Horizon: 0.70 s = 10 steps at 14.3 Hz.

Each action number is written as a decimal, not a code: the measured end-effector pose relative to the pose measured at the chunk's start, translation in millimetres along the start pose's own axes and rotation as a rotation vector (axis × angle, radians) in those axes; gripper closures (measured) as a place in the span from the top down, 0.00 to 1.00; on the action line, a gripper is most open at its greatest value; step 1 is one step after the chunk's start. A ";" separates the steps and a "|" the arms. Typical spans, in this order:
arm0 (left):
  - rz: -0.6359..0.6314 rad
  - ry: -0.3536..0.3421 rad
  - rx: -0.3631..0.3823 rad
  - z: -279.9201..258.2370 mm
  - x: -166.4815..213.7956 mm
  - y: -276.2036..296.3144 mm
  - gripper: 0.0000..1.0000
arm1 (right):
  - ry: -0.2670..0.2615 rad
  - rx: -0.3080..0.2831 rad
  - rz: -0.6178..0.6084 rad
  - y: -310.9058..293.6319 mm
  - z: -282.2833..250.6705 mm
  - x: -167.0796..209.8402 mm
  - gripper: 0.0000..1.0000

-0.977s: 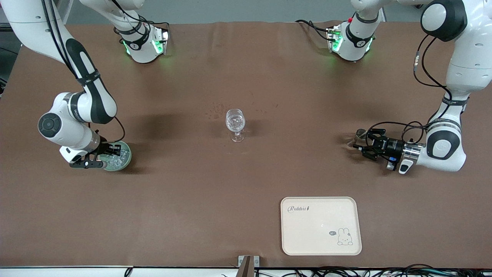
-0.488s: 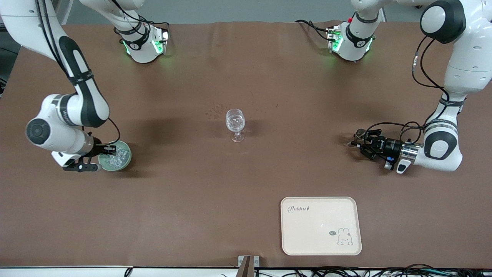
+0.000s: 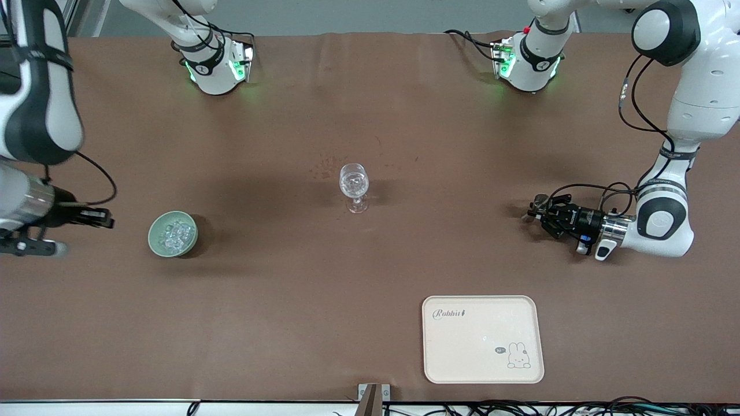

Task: Pour wine and add ice with both arms
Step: 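Lift the ice cube with the right gripper while the left gripper lifts the jigger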

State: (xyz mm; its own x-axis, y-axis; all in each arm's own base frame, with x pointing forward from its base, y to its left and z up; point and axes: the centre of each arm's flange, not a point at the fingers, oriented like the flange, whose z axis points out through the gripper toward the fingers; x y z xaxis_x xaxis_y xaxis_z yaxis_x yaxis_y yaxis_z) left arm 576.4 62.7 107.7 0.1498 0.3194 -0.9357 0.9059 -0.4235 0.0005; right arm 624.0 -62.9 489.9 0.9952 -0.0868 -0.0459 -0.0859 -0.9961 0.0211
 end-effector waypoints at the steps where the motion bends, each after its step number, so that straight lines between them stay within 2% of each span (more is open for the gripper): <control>1: 0.005 -0.005 0.003 1.3 -2.1 1.9 0.21 | 0.023 0.000 0.012 1.1 -25.9 -5.7 0.25; 4: 0.031 -0.009 0.008 4.8 -11.5 12.2 0.21 | 0.065 0.001 0.041 2.3 -98.7 -31.6 0.25; 7: 0.073 -0.002 0.010 3.3 -30.3 27.0 0.21 | 0.029 0.002 0.049 3.9 -151.9 -65.1 0.25; 10: 0.096 0.001 0.024 4.0 -68.8 46.0 0.21 | 0.033 0.002 0.056 7.1 -164.4 -74.6 0.25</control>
State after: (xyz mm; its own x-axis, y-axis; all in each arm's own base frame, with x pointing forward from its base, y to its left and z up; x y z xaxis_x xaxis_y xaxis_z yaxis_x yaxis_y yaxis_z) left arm 606.2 17.9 170.7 0.2358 0.2776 -0.9313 0.8776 -0.4725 0.0814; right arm 557.0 -60.7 657.7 0.9897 -0.1423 -0.0118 -0.1421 -0.9896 0.0209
